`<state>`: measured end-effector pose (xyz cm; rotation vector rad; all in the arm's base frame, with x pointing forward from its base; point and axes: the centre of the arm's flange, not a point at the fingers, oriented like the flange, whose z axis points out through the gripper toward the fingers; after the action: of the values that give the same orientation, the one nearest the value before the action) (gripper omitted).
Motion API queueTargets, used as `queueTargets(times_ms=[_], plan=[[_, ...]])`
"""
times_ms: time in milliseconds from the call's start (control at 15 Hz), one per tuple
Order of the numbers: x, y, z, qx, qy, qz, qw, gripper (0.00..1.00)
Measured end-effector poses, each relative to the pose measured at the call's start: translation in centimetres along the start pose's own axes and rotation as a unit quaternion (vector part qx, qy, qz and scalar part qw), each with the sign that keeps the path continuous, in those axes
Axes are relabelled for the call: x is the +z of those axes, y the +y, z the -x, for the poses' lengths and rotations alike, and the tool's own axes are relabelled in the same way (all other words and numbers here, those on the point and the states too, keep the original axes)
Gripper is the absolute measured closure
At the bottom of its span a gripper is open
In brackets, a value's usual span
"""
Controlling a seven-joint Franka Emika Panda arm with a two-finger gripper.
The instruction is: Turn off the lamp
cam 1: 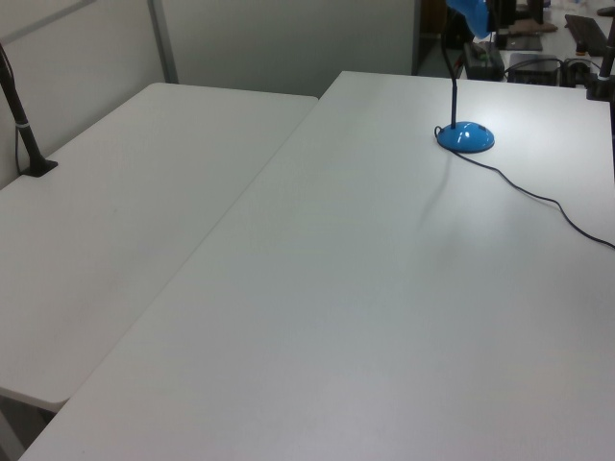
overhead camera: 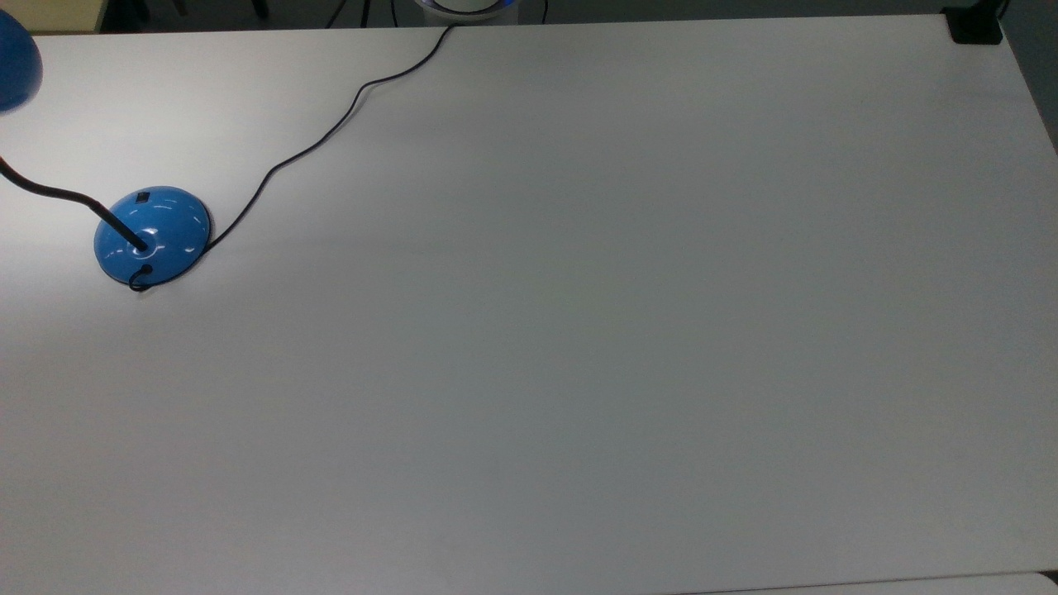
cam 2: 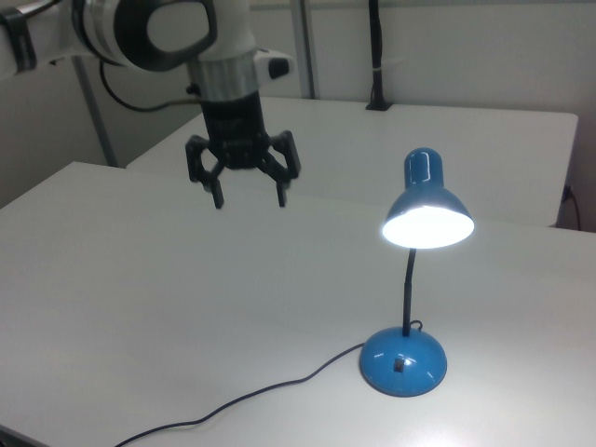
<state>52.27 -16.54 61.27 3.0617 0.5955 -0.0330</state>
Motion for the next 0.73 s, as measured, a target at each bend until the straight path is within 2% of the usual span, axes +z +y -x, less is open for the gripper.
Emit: queueTargets(times_ms=[133,266,400,533,733], plan=[[2.4,1.6,1.6,-0.007,-0.034,0.003,0.9994,0.01],[5.3,3.0,2.6,0.0,-0.042,0.005,0.9991,0.04],[8.2,5.0,4.0,0.008,-0.034,0.012,0.9993,0.26],[11.5,7.4,6.8,0.023,-0.029,0.013,0.9992,0.58],[15.1,9.3,9.2,0.043,-0.004,0.022,0.9988,0.9]])
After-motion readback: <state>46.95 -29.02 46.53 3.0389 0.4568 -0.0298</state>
